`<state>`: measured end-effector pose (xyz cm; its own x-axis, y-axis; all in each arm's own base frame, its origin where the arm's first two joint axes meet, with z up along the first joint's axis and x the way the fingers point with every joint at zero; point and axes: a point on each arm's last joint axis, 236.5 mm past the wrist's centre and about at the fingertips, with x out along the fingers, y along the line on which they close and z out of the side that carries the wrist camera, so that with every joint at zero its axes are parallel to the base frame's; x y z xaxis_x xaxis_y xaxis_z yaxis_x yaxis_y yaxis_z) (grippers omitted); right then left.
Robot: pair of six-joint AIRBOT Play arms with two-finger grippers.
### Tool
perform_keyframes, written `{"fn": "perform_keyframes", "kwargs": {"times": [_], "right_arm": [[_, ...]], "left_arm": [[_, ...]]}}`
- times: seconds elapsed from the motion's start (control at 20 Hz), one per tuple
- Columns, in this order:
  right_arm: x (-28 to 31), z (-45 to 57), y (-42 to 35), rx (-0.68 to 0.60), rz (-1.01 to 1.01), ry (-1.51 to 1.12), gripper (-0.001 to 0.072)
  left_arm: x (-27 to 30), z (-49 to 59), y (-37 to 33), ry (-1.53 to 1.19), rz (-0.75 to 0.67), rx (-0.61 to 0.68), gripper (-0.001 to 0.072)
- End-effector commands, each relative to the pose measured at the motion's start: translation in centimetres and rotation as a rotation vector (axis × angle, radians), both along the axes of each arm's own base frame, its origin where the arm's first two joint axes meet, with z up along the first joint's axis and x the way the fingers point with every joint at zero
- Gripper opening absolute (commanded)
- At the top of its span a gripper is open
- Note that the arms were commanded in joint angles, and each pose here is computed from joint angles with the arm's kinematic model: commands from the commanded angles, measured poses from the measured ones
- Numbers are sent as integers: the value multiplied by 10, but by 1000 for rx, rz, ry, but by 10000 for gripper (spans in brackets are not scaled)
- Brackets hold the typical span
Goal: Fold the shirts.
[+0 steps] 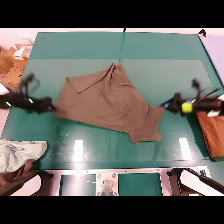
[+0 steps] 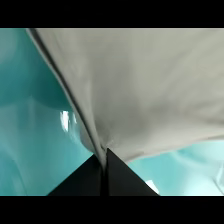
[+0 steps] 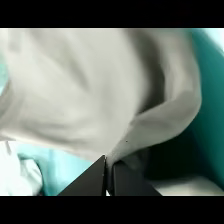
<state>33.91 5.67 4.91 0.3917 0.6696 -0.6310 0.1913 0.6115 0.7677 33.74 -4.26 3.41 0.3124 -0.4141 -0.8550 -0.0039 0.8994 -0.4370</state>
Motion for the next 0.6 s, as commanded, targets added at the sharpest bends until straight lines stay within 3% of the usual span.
{"fn": "perform_keyframes", "kwargs": {"times": [0.0, 0.1, 0.3, 0.45, 0.55], "right_arm": [[27, 157, -17, -131, -24, -381, 23], [15, 267, -26, -253, -85, -653, 23], [-66, 443, -18, -481, -257, -1135, 23], [-139, 523, -11, -674, -458, -1376, 23], [-172, 543, -16, -777, -580, -1429, 23]], "left_arm": [[29, 169, 4, -408, -22, 84, 22], [18, 298, 2, -740, -8, 153, 22], [-74, 501, -14, -1301, 18, 259, 22], [-139, 566, -16, -1536, 75, 325, 22], [-156, 572, -7, -1556, 128, 364, 22]]}}
